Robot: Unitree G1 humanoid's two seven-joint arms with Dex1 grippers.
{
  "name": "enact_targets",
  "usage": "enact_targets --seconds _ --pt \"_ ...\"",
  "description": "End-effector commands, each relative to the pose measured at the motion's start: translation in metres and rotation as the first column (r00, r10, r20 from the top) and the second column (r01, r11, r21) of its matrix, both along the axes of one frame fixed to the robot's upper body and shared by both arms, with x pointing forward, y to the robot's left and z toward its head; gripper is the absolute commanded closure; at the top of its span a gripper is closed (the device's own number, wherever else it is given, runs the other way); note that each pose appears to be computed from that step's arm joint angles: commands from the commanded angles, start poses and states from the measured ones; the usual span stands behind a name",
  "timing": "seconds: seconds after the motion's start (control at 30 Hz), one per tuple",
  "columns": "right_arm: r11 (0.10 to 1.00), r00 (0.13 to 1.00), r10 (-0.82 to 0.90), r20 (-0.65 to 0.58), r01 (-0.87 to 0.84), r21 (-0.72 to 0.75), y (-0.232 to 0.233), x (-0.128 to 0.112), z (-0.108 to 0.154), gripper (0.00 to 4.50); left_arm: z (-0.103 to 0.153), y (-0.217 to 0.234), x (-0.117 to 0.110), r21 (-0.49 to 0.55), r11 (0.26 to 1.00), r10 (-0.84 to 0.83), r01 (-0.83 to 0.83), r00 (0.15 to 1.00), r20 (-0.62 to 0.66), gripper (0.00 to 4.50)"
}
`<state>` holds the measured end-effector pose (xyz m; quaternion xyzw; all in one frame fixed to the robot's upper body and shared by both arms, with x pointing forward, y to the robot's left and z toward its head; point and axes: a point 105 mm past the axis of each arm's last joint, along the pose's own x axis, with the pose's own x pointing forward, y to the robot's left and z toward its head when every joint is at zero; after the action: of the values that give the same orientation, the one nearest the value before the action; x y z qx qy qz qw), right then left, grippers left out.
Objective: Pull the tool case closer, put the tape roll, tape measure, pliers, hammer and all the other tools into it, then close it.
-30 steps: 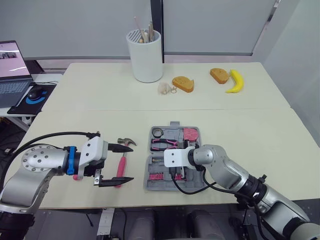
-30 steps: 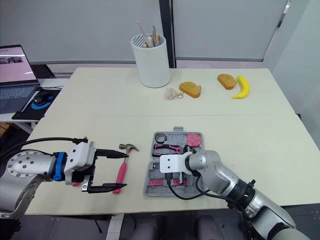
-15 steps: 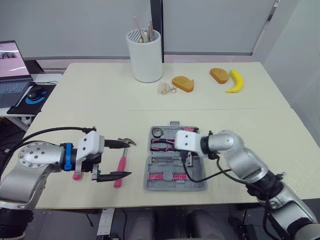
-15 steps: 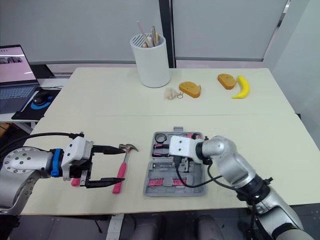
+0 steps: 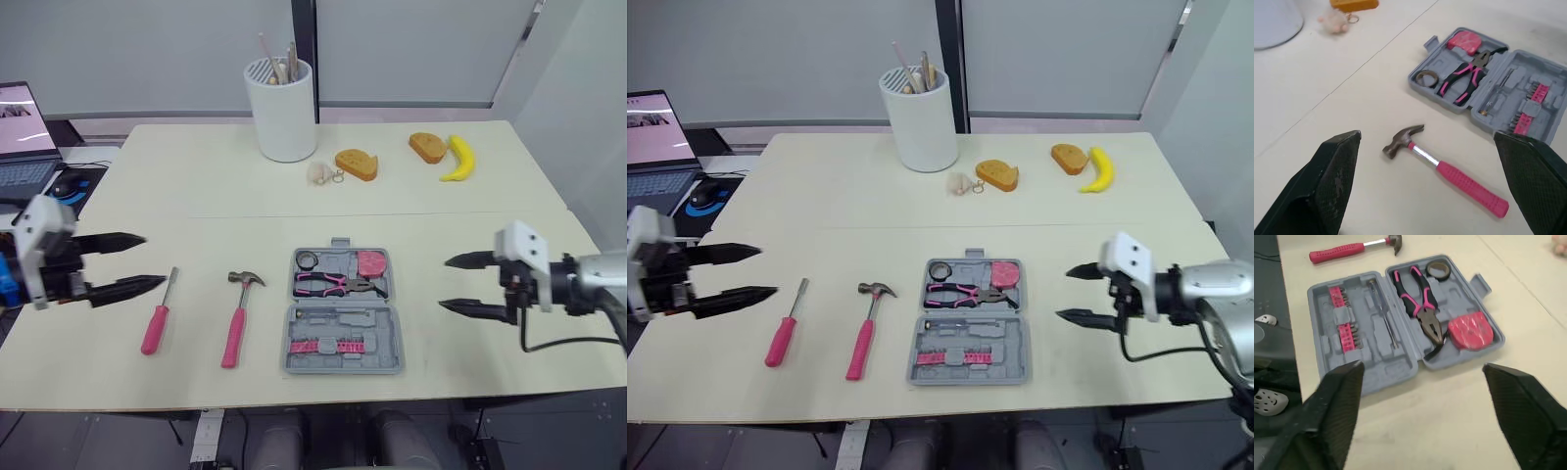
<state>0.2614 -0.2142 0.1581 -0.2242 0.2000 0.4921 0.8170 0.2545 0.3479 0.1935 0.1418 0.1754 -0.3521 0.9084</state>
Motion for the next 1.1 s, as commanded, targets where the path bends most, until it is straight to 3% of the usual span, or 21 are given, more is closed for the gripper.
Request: enact_targets --seconds 0.03,0.17,0.77,0.93,1.1 --pt "0.999 0.997 -0.042 0.058 0.043 -0.025 -0.022 -0.003 0.015 0.03 0.014 0.032 -0.008 0.033 0.996 0.082 -0.083 0.996 0.027 0.0" --pt "0.997 0.993 -0.079 0.083 0.081 -0.018 -0.029 0.003 0.014 0.03 0.007 0.054 -0.016 0.039 0.989 0.139 -0.139 0.99 0.002 0.0" --pt "0.997 0.985 -0.078 0.152 0.08 -0.009 -0.021 0.016 0.018 0.03 0.002 0.059 -0.016 0.051 0.988 0.146 -0.147 0.989 0.028 0.0" --pt "0.997 0.976 -0.018 0.216 0.002 0.072 0.007 0.025 0.026 0.03 -0.007 0.054 -0.026 0.028 0.98 0.194 -0.195 0.98 0.055 0.0" --pt "0.96 0.947 0.134 0.293 -0.197 0.198 0.067 0.032 0.05 0.03 -0.039 0.033 -0.059 -0.021 0.969 0.247 -0.247 0.969 0.008 0.0"
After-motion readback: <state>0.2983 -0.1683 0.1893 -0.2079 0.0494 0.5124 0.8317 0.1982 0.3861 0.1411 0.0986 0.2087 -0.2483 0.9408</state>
